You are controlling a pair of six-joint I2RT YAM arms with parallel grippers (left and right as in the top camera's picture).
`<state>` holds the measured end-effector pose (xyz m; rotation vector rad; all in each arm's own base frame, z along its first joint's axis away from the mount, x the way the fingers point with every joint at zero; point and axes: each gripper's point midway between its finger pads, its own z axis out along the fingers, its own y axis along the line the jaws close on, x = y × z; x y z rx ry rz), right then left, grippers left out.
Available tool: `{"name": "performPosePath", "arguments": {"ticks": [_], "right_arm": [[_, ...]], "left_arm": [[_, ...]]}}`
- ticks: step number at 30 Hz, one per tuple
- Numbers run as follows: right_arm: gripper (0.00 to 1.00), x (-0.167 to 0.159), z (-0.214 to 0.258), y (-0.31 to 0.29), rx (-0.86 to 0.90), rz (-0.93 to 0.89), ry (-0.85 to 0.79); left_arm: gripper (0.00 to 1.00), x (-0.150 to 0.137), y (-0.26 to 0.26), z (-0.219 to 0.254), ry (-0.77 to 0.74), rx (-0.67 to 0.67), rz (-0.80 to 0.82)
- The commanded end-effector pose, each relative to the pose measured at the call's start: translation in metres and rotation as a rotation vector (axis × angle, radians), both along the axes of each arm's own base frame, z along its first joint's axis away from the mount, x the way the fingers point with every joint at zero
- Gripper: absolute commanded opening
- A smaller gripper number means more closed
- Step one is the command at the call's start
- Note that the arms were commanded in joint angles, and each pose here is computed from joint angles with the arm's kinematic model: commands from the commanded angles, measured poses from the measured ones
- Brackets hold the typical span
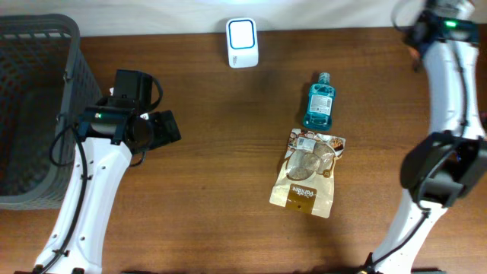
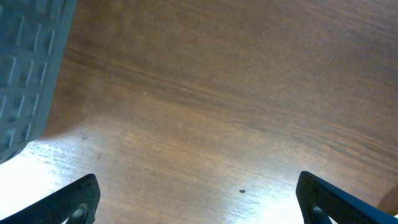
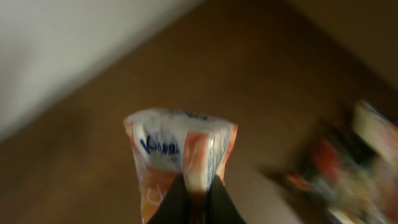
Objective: Scan the item barcode
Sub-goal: 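Carry the Kleenex pack to the table's right edge and release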
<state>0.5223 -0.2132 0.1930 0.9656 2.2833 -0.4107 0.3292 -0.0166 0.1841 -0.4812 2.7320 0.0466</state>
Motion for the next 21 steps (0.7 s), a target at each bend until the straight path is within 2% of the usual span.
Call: {"name": "performPosePath", "arguments": {"ticks": [1, 5, 10, 11, 12, 14, 17, 21], "right_arm": [[0.04, -0.044, -0.020, -0.066, 0.057, -0.205, 0.038], [0.04, -0.090, -0.035, -0.119, 0.083, -0.331, 0.093], [0.04, -0.129, -0.051, -0.159, 0.107, -0.433, 0.132], [0.07, -0.134, -0.054, -0.163, 0.117, -0.444, 0.136], [0.13, -0.136, -0.056, -0.165, 0.130, -0.445, 0.139], [0.33, -0.137, -0.061, -0.165, 0.159, -0.442, 0.134], [0.37, -0.132, -0.063, -0.160, 0.194, -0.420, 0.118], [0.59, -0.124, -0.067, -0.149, 0.255, -0.385, 0.099]], "left_arm": [[0.99, 0.001, 0.004, 0.007, -0.023, 0.004, 0.021], [0.99, 0.001, 0.004, 0.007, -0.023, 0.004, 0.021], [0.99, 0.001, 0.004, 0.007, -0.022, 0.004, 0.021], [0.99, 0.001, 0.004, 0.007, -0.022, 0.004, 0.021], [0.99, 0.001, 0.004, 0.007, -0.023, 0.004, 0.021], [0.99, 0.001, 0.004, 0.007, -0.022, 0.004, 0.021], [0.99, 0.001, 0.004, 0.007, -0.022, 0.004, 0.021], [0.99, 0.001, 0.004, 0.007, -0.023, 0.004, 0.021]]}}
